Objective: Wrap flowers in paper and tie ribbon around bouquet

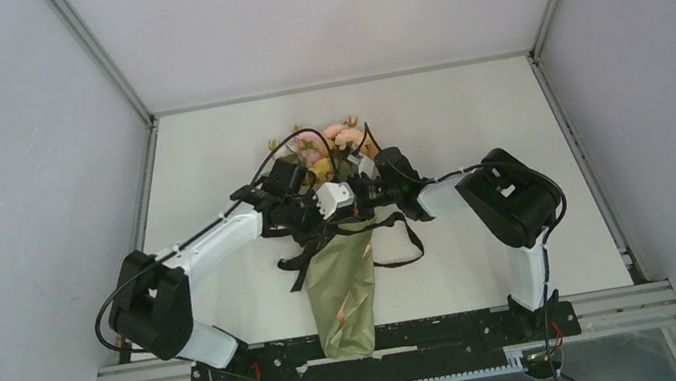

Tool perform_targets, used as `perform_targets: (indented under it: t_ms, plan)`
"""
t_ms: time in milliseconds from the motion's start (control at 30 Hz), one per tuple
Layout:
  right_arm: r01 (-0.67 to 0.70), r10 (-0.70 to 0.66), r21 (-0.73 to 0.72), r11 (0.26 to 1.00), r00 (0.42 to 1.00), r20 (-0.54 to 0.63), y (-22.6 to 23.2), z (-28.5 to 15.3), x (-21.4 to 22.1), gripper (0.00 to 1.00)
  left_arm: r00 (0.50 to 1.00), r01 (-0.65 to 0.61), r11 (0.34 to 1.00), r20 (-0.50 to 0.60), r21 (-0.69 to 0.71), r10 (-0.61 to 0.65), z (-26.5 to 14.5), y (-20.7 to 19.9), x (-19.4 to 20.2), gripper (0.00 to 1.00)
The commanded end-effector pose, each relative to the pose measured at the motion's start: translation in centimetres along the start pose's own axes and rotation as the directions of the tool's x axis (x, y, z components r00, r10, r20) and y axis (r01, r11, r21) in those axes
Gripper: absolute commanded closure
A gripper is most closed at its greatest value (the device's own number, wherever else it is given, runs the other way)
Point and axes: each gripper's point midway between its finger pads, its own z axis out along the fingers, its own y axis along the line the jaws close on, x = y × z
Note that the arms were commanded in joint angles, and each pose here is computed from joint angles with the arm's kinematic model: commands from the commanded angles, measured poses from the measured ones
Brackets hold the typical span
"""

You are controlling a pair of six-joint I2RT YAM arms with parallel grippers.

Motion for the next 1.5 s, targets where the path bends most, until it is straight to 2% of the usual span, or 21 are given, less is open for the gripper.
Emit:
perform_targets:
  t_ms: [0, 133, 300, 500, 667, 900, 1000, 1133, 1200, 1267, 1333, 1467]
  plan:
    - [-0.007, 0.007, 0.0, 1.0, 0.998, 0.056, -0.1, -0.6, -1.1, 1.0, 0.997, -0.069, 0.998, 0.027, -0.012, 0.069, -2.0, -0.8, -0.3, 1.0]
    - [-0.031, 0.028, 0.056, 0.998, 0.998, 0.062, -1.5, -0.8, -0.9, 1.0, 0.992, -0.105, 0.994, 0.076, 0.019, 0.103, -3.9, -2.0, -1.5, 1.0]
    - [-0.018, 0.017, 0.059, 0.998, 1.0, 0.004, -2.0, -0.6, 0.5, 1.0, 0.986, -0.107, 0.992, 0.138, 0.066, 0.097, -5.9, -2.9, -4.0, 1.0]
    - [0.036, -0.021, 0.096, 0.995, 0.989, -0.144, -3.1, -1.9, 3.8, 1.0, 0.974, -0.031, 0.996, 0.222, -0.081, 0.049, -7.5, 1.4, -7.5, 1.0]
    - [0.069, -0.054, 0.042, 0.997, 0.957, -0.286, -2.7, -3.7, 6.6, 1.0, 0.986, 0.038, 0.977, 0.165, -0.212, -0.003, -6.2, 5.7, -6.9, 1.0]
    - [0.067, -0.079, -0.045, 0.997, 0.92, -0.383, -1.5, -5.1, 8.5, 1.0, 0.993, 0.112, 0.95, 0.079, -0.292, -0.093, -3.4, 8.8, -4.9, 1.0]
    - [0.055, -0.068, -0.043, 0.998, 0.921, -0.382, -1.7, -5.2, 8.4, 1.0, 0.993, 0.118, 0.96, 0.05, -0.254, -0.109, -2.2, 8.1, -3.8, 1.0]
    - [0.015, -0.04, -0.068, 0.998, 0.923, -0.382, -1.4, -4.8, 8.1, 1.0, 0.997, 0.042, 0.989, 0.066, -0.142, -0.033, -1.9, 5.3, -3.2, 1.0]
    - [0.003, -0.042, -0.101, 0.995, 0.922, -0.386, -1.0, -4.6, 8.0, 1.0, 0.998, 0.001, 0.992, 0.058, -0.122, 0.006, -2.0, 4.4, -2.8, 0.93]
    - [-0.007, -0.037, -0.111, 0.994, 0.921, -0.388, -0.8, -4.5, 7.9, 1.0, 0.999, -0.02, 0.992, 0.033, -0.121, 0.024, -2.1, 4.3, -2.2, 0.71]
    - [-0.013, -0.031, -0.111, 0.994, 0.92, -0.39, -0.9, -4.4, 7.9, 1.0, 0.999, -0.035, 0.989, 0.024, -0.142, 0.039, -2.8, 4.5, -2.2, 0.57]
    - [-0.019, -0.024, -0.103, 0.994, 0.919, -0.394, -1.1, -4.4, 8.1, 1.0, 0.991, -0.066, 0.982, 0.103, -0.175, 0.085, -6.1, 3.9, -4.3, 0.47]
